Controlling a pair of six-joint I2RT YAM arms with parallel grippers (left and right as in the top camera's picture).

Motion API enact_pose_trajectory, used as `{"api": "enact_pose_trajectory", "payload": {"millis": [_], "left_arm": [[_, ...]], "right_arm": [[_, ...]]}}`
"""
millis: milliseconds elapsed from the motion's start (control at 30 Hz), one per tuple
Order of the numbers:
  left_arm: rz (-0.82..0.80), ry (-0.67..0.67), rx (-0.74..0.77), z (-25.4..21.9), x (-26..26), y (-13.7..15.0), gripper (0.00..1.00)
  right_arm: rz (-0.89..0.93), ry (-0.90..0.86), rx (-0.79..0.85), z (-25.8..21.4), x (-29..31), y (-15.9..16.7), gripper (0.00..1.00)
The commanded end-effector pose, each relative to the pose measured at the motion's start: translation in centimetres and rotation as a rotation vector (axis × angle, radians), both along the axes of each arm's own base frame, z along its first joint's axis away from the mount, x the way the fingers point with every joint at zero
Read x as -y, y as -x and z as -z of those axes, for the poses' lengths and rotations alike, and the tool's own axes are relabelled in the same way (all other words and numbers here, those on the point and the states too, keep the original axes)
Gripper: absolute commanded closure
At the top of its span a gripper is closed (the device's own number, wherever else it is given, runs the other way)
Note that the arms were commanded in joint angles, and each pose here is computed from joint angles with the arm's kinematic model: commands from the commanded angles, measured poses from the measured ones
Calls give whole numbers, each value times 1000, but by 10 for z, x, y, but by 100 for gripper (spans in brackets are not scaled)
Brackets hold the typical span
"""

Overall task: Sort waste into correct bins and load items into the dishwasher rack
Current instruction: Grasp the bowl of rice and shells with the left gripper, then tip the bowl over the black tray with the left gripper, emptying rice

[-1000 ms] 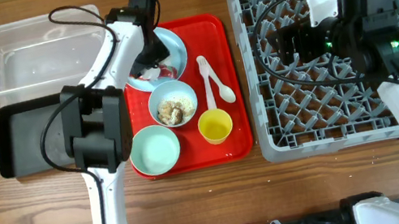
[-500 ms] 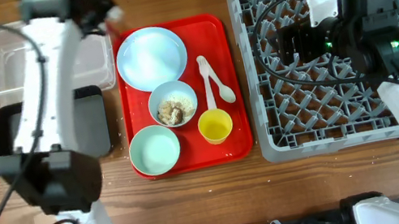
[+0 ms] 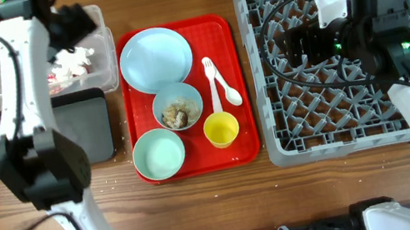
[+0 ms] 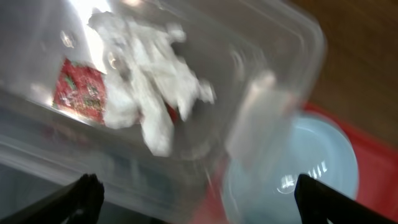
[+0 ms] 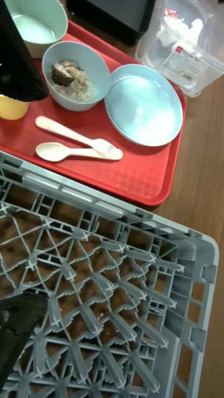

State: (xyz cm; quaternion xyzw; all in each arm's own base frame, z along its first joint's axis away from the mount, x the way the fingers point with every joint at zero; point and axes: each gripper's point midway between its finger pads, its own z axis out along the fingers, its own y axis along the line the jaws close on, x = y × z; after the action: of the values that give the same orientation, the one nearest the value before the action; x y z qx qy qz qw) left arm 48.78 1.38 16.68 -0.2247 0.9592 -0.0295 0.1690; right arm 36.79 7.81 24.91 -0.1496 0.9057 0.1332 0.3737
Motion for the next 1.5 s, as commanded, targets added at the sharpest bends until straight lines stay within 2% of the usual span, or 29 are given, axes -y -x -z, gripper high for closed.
{"api": "enact_pose_trajectory", "payload": {"millis": [0,133,200,300,400,433,467,533,667,733,800,1000,1100,1200,1300,1467], "left_arm": [[318,83,-30,-38,105,44,4],[547,58,-216,28,201,95,25],[610,44,-266,61,229,112,28],[671,22,-276,93,253,121,31],[680,-53,-288,110,252,123,45],[665,-52,-295,117,252,123,45],[655,-53,-307,127,251,125,51],[654,-58,-328,137,248,130,55],[596,-60,-330,143,245,130,76],[577,-60,-328,145,245,130,83],[577,-61,-333,149,243,132,95],[551,-55,-340,143,242,135,96],[561,-2,-300,99,249,135,96],[565,41,-144,31,250,123,96],[496,60,-85,-8,217,120,96],[386,110,-215,-14,126,130,96]], "right_arm": [[-10,-19,10,-6,-3,-3,0],[-9,-18,6,-5,-3,-3,0],[-9,-19,2,-5,-3,-2,0],[-12,-21,2,-5,-3,-2,0],[-11,-21,-6,-4,-3,-1,0],[-11,-21,-6,-4,-3,-1,0],[-11,-21,-6,-4,-3,-1,0],[-11,-21,-10,-3,-3,0,0],[-11,-21,-12,-3,-3,0,0],[-11,-21,-13,-3,-3,1,0],[-11,-20,-13,-3,-3,1,0],[-11,-20,-13,-3,-3,1,0],[-11,-20,-11,-3,-3,0,0],[-11,-20,-10,-3,-3,0,0],[-11,-20,-10,-3,-3,0,0],[-11,-20,-9,-3,-3,0,0]]}}
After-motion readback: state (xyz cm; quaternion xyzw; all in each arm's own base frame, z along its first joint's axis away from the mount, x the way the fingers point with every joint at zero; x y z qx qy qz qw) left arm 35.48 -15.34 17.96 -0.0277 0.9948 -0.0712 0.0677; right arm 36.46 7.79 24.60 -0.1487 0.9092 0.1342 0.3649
